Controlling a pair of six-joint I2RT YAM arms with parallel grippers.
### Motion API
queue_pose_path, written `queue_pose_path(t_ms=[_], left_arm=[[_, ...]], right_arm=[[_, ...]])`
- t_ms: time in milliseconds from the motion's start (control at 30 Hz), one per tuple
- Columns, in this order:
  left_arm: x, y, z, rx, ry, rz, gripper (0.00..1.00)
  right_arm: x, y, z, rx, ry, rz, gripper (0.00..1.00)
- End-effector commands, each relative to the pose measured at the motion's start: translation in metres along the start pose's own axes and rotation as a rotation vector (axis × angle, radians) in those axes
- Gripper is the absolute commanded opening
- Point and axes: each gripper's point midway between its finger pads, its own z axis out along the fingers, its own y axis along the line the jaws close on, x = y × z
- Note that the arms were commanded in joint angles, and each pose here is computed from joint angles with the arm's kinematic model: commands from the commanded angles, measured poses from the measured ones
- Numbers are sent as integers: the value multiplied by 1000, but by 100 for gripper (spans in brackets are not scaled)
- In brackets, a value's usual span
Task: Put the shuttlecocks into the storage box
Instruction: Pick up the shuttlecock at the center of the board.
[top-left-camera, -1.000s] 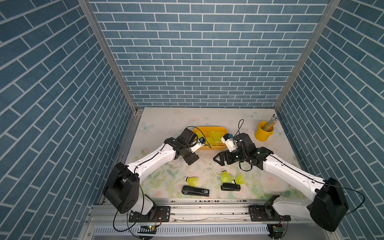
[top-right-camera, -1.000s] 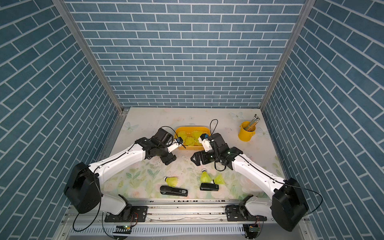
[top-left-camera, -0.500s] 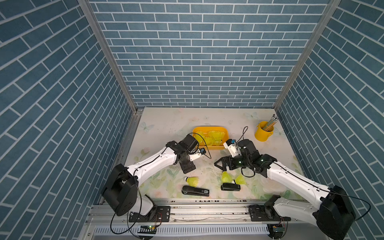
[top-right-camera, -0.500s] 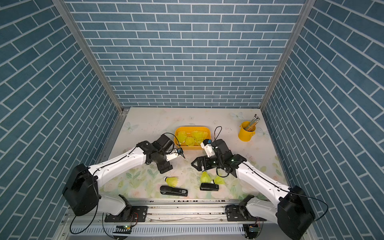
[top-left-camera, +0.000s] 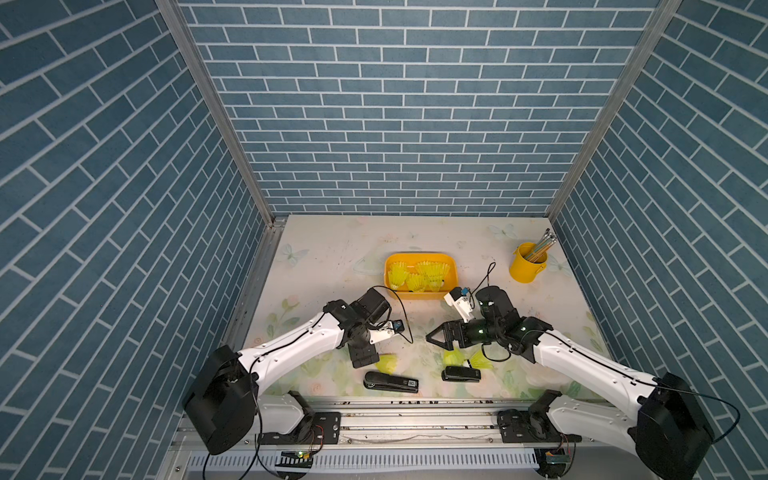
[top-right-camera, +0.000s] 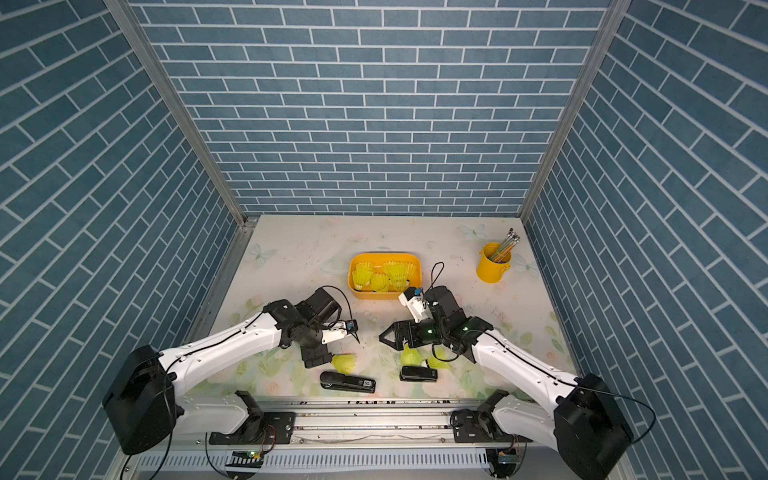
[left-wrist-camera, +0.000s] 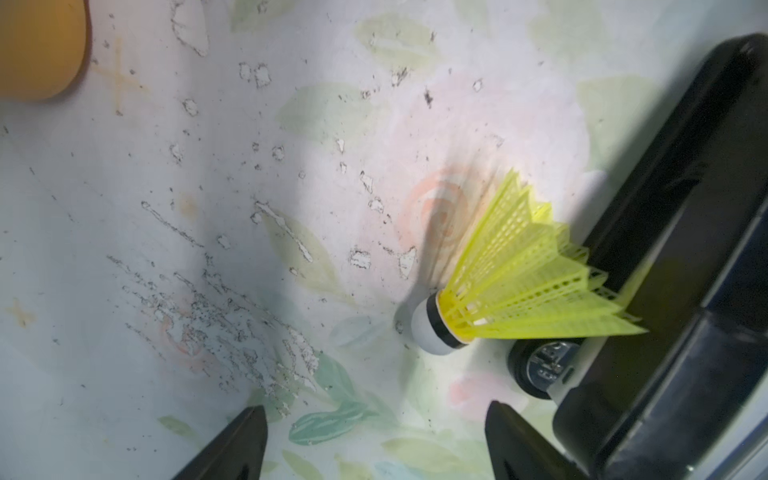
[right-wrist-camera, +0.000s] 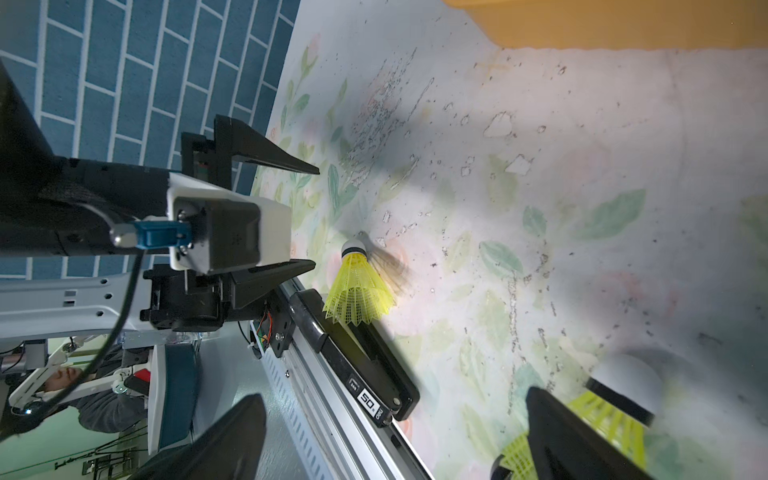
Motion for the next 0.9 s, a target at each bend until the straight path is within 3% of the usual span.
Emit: queue_pose_path(t_ms=[0, 867], left_arm=[[0, 13, 3, -79, 12, 26, 88], [-14, -18, 29, 95, 32, 61, 82]], right_arm=[[-11, 15, -2, -54, -42, -5, 100], [-8, 12, 7, -53, -23, -2, 100]])
